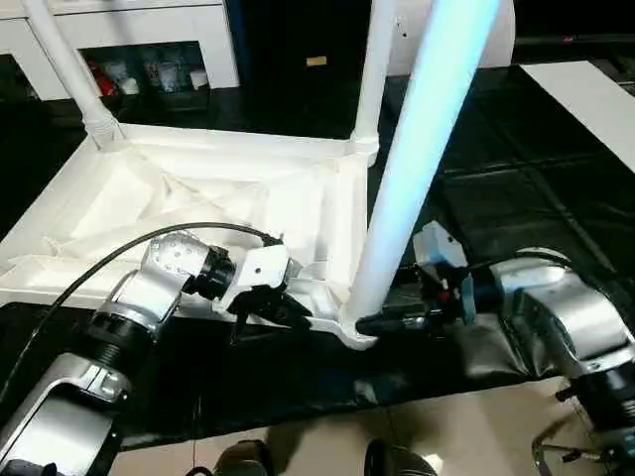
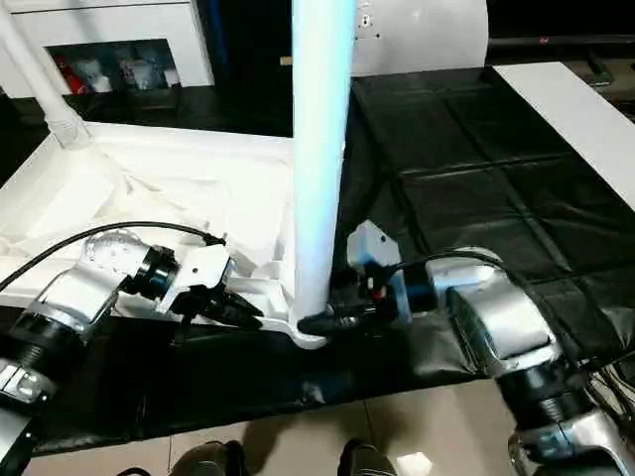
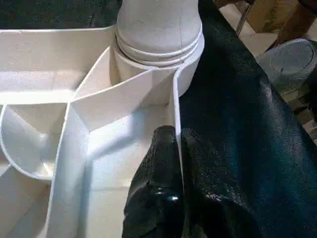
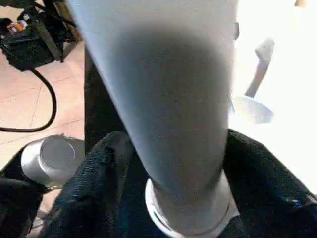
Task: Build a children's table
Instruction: Rotate leg to tighten
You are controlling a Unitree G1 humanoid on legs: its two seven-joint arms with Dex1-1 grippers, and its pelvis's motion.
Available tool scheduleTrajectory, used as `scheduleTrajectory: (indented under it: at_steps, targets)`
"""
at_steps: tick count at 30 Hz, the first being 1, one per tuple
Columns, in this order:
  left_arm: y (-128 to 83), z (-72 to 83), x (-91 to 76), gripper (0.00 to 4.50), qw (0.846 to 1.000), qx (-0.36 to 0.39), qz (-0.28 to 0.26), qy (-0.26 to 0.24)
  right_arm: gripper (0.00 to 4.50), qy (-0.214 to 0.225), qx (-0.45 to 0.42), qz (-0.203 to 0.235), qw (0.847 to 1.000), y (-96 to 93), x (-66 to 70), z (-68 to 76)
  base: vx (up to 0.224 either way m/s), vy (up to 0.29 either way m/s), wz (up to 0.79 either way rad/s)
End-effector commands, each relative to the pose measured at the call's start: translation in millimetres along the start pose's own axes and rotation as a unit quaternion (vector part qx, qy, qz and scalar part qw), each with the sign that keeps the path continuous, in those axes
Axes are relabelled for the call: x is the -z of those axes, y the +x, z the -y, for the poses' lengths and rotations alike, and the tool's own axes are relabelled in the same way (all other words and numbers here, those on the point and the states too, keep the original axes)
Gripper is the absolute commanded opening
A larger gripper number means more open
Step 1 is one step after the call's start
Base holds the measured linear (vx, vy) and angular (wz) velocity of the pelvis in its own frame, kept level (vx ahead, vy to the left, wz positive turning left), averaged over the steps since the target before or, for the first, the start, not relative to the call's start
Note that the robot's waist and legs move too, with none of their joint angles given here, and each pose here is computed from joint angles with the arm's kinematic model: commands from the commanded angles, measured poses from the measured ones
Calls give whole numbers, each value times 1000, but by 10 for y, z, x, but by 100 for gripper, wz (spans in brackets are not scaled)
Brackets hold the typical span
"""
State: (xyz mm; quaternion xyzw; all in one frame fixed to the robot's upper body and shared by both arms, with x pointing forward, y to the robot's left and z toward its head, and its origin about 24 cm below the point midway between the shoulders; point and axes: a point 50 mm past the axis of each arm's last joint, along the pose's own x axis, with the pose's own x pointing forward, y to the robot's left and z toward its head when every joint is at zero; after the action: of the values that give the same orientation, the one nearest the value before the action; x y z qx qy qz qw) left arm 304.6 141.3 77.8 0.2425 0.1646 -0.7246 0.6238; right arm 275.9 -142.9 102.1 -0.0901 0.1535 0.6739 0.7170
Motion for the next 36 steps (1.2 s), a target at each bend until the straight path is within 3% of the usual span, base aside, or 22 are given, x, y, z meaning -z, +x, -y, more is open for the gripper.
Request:
scheduleTrajectory:
  at_steps: [1,8,15,18,19,24,27,29,30,31,35,36]
  targets:
    - [43,31,-17,0,999,39,-15,14,269,3,-15,-2,1000,22,2,0,0,0,0]
    - [64,30,-3,0,999,30,-12,10,210,12,-27,0,1000,71,18,1,0,0,0]
    - [74,-17,0,0,1000,-6,2,-13,199,28,-31,18,999,100,40,-69,0,0,0]
    - [100,-106,-23,0,996,-72,11,-43,199,46,37,46,997,204,81,-84,0,0,0]
    - [129,-156,-59,0,992,-108,26,-63,198,64,96,54,992,281,117,-48,0,0,0]
    - [280,-237,-168,0,979,-174,52,-97,196,112,208,71,969,530,152,39,0,0,0]
    - [363,-301,-210,0,968,-217,55,-110,195,138,255,89,953,684,104,100,0,0,0]
    - [455,-381,-258,0,952,-270,58,-131,195,178,313,109,926,844,34,195,0,0,0]
    - [455,-381,-258,0,952,-270,58,-131,195,178,313,109,926,844,34,195,0,0,0]
    - [516,-433,-297,0,938,-307,63,-150,195,199,356,114,906,939,-23,268,0,0,0]
    - [568,-483,-352,0,920,-348,62,-170,195,214,405,118,881,1030,-99,342,0,0,0]
    - [573,-485,-362,0,918,-354,59,-169,230,209,410,124,879,1039,-122,351,0,0,0]
